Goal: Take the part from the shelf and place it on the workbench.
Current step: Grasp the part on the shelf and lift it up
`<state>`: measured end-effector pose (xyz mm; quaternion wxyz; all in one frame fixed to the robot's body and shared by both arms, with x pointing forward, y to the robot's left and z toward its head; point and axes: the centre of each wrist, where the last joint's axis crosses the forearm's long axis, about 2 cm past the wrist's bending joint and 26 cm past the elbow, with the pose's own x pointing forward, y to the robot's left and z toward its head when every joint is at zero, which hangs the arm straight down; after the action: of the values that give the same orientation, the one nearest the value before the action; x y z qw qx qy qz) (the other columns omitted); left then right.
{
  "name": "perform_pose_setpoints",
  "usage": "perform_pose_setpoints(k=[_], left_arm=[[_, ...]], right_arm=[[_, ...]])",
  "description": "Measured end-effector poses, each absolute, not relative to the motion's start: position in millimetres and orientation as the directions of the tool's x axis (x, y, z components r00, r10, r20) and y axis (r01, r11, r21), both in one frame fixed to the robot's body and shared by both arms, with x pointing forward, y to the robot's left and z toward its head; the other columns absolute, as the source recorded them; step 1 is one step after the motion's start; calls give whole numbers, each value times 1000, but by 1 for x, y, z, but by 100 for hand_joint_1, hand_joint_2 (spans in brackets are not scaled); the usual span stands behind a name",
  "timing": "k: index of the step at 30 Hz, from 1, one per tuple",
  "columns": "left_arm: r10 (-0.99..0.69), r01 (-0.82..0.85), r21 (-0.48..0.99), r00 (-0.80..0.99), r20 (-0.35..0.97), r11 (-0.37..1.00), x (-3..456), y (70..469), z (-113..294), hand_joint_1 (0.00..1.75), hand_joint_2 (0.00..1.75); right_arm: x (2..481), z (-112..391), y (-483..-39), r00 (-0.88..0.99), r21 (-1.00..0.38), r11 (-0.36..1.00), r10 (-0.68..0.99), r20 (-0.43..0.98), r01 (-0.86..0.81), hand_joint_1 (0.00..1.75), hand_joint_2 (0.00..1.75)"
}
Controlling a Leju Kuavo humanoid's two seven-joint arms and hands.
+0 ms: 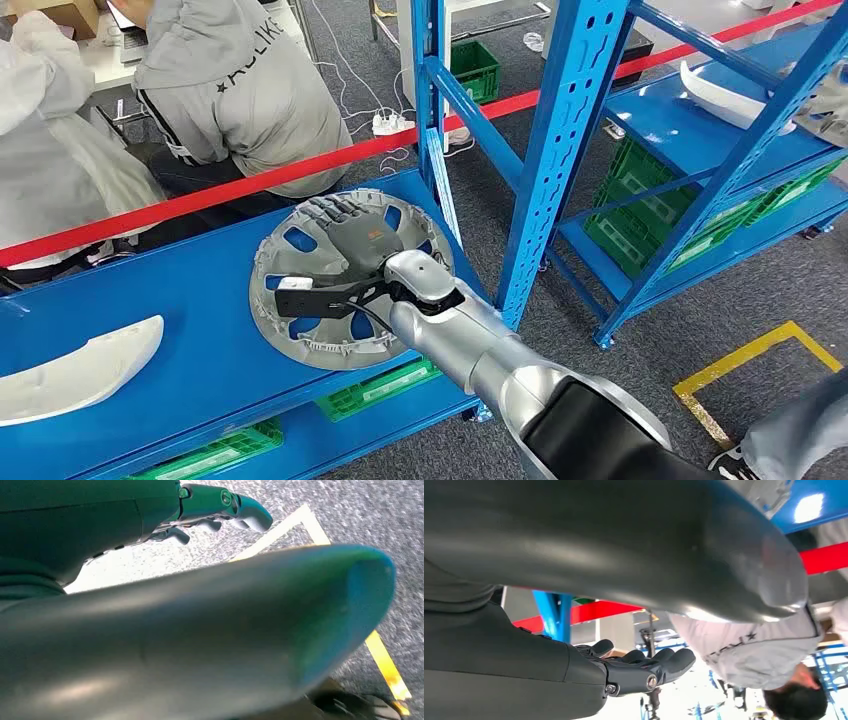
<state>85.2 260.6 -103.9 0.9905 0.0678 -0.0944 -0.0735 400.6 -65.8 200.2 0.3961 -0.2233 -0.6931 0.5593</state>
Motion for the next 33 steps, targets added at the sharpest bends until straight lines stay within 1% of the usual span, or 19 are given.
perform_pose_setpoints(k=[12, 21, 33], left_arm=[[-161, 135, 146, 970, 183, 980, 83, 262, -105, 0, 0], [-174, 148, 146, 966, 192, 978, 87, 262, -104, 0, 0], [-187, 161, 155, 967, 175, 975, 87, 263, -104, 0, 0]], right_arm=[[392, 205, -46, -617, -941, 294, 714, 331, -164, 0, 0], [381, 203, -30, -614, -901, 348, 661, 432, -259, 0, 0], [372, 186, -30, -550, -860, 378, 662, 510, -343, 0, 0]])
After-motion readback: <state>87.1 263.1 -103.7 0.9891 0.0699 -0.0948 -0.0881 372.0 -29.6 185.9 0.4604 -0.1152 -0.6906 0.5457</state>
